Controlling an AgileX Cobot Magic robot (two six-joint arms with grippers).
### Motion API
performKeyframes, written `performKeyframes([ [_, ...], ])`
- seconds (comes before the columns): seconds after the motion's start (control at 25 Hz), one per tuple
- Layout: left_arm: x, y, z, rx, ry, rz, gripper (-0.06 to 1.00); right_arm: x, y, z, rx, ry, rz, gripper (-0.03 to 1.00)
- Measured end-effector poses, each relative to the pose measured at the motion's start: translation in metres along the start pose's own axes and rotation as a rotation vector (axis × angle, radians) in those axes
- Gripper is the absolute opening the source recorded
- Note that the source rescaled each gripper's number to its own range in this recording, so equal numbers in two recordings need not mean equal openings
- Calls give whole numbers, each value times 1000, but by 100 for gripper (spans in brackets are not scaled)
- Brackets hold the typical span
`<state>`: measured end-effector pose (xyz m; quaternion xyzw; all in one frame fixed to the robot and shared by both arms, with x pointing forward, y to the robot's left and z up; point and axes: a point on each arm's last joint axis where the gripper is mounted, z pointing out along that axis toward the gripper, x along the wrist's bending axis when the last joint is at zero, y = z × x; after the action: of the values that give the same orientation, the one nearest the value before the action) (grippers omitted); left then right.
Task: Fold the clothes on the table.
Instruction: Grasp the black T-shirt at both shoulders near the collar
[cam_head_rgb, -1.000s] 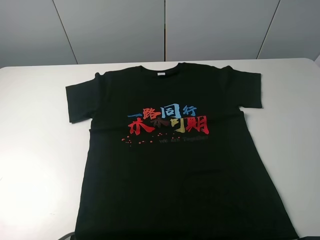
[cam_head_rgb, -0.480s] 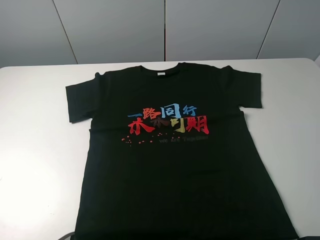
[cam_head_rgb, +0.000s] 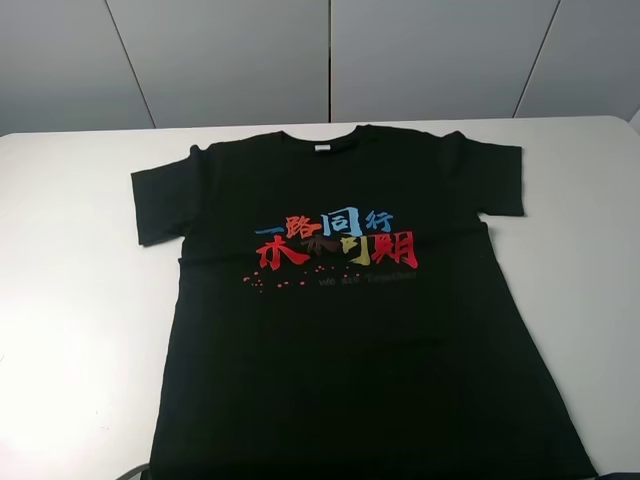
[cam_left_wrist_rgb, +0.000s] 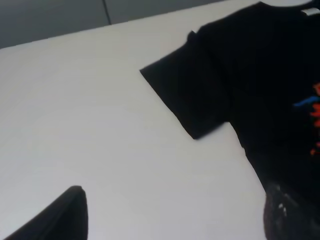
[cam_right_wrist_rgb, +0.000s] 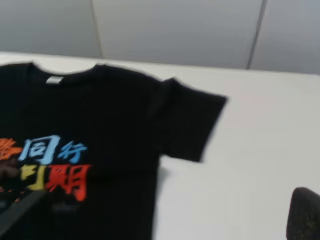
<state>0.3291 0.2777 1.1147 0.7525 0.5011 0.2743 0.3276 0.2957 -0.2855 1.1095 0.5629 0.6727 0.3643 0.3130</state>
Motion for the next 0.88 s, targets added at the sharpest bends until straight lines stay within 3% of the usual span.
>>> performKeyframes([
  [0.16,5,32,32,123,-75,87,96,-1,28,34,110,105,-102,100],
  [0.28,9,53,57,221,-117,137,96,-5,51,64,186,168,-105,100],
  [0.44,4,73,90,284,-184,254,96,-12,80,105,245,240,-176,100],
  [0.68,-27,76,148,374,-284,435,96,-21,85,167,400,340,-281,100],
  [0.88,-59,60,199,524,-369,577,96,-6,69,205,513,445,-450,100],
])
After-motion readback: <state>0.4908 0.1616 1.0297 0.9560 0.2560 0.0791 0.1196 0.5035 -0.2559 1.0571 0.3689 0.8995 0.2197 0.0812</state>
